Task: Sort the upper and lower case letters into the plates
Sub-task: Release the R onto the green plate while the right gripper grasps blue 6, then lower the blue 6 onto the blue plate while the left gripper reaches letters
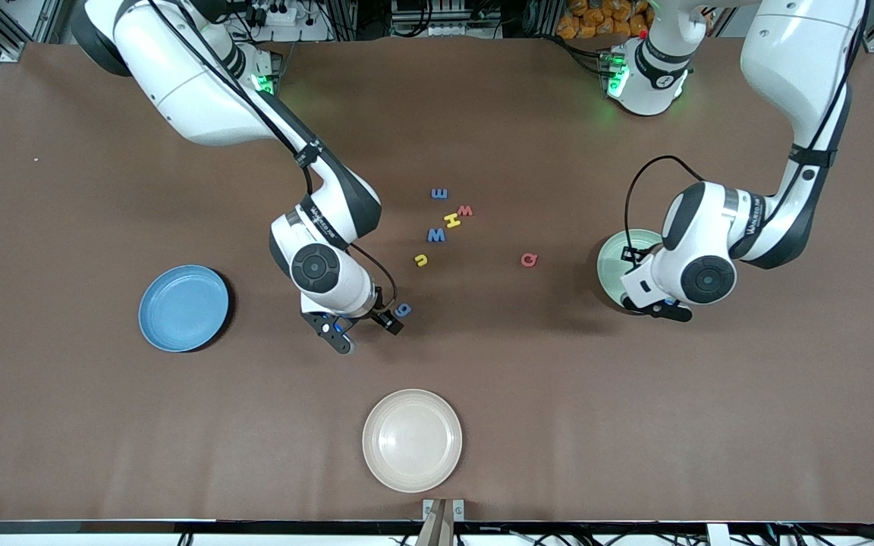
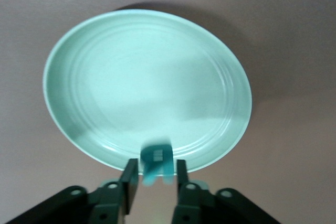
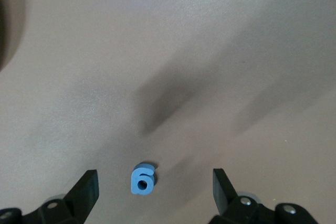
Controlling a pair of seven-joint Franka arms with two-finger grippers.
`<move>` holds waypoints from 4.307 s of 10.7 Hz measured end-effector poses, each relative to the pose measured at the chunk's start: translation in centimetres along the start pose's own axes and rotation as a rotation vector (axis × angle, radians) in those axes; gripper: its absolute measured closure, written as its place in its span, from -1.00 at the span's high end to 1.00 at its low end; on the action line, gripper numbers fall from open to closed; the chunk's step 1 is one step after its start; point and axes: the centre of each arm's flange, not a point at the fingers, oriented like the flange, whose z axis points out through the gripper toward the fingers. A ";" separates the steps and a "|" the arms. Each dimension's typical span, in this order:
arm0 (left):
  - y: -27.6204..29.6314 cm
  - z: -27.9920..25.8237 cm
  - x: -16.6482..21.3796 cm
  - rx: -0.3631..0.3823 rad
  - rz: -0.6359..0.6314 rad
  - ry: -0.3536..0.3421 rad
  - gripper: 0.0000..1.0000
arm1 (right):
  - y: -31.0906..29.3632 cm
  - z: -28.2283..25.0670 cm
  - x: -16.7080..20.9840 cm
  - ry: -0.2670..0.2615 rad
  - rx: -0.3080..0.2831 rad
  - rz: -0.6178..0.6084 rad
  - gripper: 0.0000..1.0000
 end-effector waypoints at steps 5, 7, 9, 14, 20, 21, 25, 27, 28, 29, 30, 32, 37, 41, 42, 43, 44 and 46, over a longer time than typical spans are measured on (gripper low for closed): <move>-1.5 2.0 1.1 -0.027 -0.025 -0.002 1.00 | -0.4 1.4 -0.5 0.003 0.020 0.023 0.93; -1.2 2.3 1.5 -0.031 -0.021 0.011 1.00 | -0.6 1.6 -1.5 0.005 0.017 0.012 0.93; -1.3 2.7 1.8 -0.035 -0.022 0.015 1.00 | -0.8 1.8 -2.3 0.005 0.014 0.002 0.93; -1.3 2.6 1.8 -0.035 -0.021 0.018 1.00 | -0.9 5.0 -4.2 0.022 -0.024 0.052 0.82; -1.0 2.6 1.8 -0.034 -0.017 0.019 1.00 | -1.9 5.3 -4.7 0.020 -0.009 0.094 0.57; -1.0 2.5 1.8 -0.034 -0.025 0.020 1.00 | -1.9 5.3 -4.7 0.021 -0.009 0.094 0.56; 0.5 2.2 1.9 -0.029 -0.051 0.026 1.00 | -1.9 5.3 -4.7 0.022 -0.009 0.095 -0.13; 0.7 2.1 1.9 -0.028 -0.052 0.026 1.00 | -2.0 5.2 -4.5 0.025 -0.007 0.097 -0.46; 0.7 2.1 1.9 -0.028 -0.052 0.026 1.00 | -2.0 5.2 -4.3 0.028 -0.007 0.098 -0.46; 0.7 2.1 1.9 -0.028 -0.052 0.026 1.00 | -2.0 4.9 -3.7 0.031 -0.005 0.104 -0.46; 0.7 2.1 1.9 -0.029 -0.052 0.027 1.00 | -1.9 4.1 -2.5 0.031 -0.004 0.116 -0.46; 0.8 2.1 1.9 -0.035 -0.056 0.027 1.00 | -1.0 0.2 1.4 0.022 -0.049 0.091 -0.46; 3.0 1.6 1.9 -0.079 -0.104 0.026 1.00 | 6.6 -8.9 11.2 -0.068 -0.242 -0.111 -0.46; 13.1 -1.1 1.0 -0.195 -0.238 0.025 1.00 | 16.7 -10.0 19.9 -0.147 -0.306 -0.289 -0.46; 16.1 -2.1 0.7 -0.225 -0.240 0.033 1.00 | 19.5 -9.8 22.0 -0.170 -0.315 -0.331 -0.46; 19.9 -2.6 0.3 -0.225 -0.229 0.056 1.00 | 21.9 -9.7 23.9 -0.192 -0.318 -0.370 -0.46; 24.1 -2.5 -0.4 -0.217 -0.216 0.082 1.00 | 23.9 -9.6 25.4 -0.211 -0.307 -0.397 -0.46; 30.5 -1.7 -2.0 -0.214 -0.208 0.126 1.00 | 26.4 -9.2 27.8 -0.218 -0.273 -0.447 -0.46</move>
